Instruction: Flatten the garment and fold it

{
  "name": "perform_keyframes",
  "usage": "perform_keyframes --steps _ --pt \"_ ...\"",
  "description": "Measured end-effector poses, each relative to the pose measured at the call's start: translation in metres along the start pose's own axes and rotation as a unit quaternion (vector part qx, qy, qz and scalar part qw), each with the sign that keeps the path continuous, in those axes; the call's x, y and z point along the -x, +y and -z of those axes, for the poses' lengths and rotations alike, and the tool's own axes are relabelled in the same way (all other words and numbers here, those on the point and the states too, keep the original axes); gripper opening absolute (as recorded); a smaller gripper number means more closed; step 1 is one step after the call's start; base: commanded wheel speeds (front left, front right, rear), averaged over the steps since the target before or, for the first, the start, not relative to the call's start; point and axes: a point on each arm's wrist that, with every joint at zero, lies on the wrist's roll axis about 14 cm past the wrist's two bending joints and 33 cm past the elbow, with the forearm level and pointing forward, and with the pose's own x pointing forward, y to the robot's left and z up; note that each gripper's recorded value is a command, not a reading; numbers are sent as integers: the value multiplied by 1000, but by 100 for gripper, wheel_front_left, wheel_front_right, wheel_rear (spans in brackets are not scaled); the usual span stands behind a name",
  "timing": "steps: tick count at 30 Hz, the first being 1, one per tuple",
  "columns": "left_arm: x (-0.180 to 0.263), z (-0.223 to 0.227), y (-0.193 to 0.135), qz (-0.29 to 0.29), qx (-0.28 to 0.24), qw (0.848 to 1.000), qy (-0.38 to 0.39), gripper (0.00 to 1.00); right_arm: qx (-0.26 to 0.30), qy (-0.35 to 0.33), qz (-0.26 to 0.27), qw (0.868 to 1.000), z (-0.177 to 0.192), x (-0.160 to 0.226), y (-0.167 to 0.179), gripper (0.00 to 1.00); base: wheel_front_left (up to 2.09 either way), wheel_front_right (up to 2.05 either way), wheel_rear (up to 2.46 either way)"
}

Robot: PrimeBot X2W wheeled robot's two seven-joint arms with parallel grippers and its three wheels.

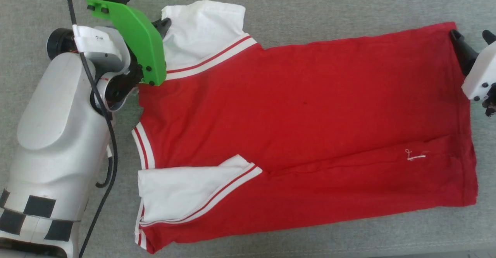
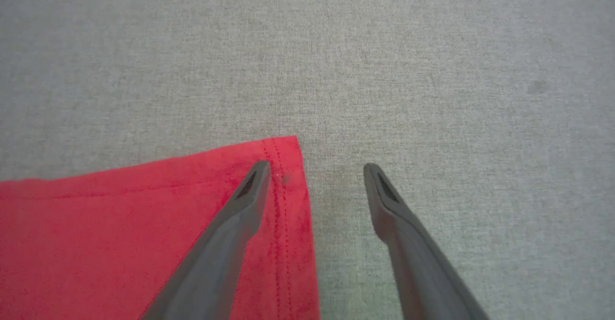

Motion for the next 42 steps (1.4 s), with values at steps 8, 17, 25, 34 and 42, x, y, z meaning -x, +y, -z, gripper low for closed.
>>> perform_keyframes --steps 8,17,25,34,42 --pt "-3 6 5 1 9 1000 2 0 -3 27 -10 1000 11 -17 9 43 0 0 0" --pt "3 -12 5 5 -5 999 -50 0 -4 -7 -13 1000 -5 -19 12 0 0 0 0" --pt "34 -46 -5 18 -34 989 -142 0 -15 -73 -21 997 -32 0 14 0 0 0 0" --pt "92 -55 -27 34 -55 974 -219 0 -36 -137 -44 989 -48 45 19 0 0 0 0" --pt "149 -41 -50 41 -45 965 -255 0 -70 -162 -49 983 -33 91 13 0 0 0 0"
